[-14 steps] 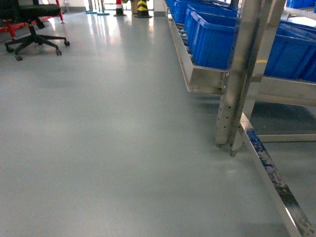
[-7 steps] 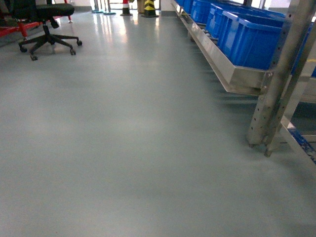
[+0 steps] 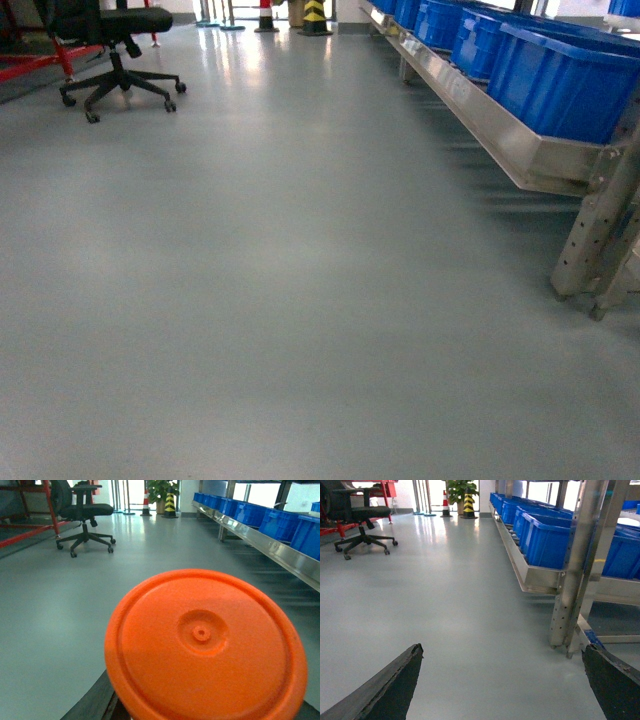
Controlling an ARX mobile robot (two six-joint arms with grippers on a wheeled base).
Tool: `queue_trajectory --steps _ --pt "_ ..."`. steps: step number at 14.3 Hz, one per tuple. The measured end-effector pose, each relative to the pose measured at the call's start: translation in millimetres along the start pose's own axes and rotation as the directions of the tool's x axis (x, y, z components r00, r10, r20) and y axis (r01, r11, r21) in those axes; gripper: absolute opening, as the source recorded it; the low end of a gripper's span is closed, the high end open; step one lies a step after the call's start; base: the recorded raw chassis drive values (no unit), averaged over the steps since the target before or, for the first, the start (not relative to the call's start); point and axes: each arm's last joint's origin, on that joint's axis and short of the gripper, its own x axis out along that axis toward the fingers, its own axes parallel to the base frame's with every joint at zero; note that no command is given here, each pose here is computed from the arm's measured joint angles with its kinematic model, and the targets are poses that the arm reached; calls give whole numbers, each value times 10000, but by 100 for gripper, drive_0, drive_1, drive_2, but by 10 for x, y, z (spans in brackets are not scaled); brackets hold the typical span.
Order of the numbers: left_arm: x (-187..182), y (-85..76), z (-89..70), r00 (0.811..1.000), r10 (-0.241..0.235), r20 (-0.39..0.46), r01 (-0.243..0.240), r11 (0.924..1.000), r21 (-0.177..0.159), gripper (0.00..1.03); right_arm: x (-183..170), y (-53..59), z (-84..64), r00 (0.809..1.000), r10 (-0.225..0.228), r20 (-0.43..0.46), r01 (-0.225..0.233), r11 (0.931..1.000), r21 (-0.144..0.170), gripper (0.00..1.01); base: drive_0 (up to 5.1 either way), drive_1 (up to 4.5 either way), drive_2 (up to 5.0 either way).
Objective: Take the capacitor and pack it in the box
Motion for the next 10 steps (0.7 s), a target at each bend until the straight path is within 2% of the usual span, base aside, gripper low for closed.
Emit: queue_trajectory --steps 10 --pt "0 0 4 10000 -16 38 16 10000 0 44 0 0 -2 10000 -4 -23 4 10000 0 98 -492 254 254"
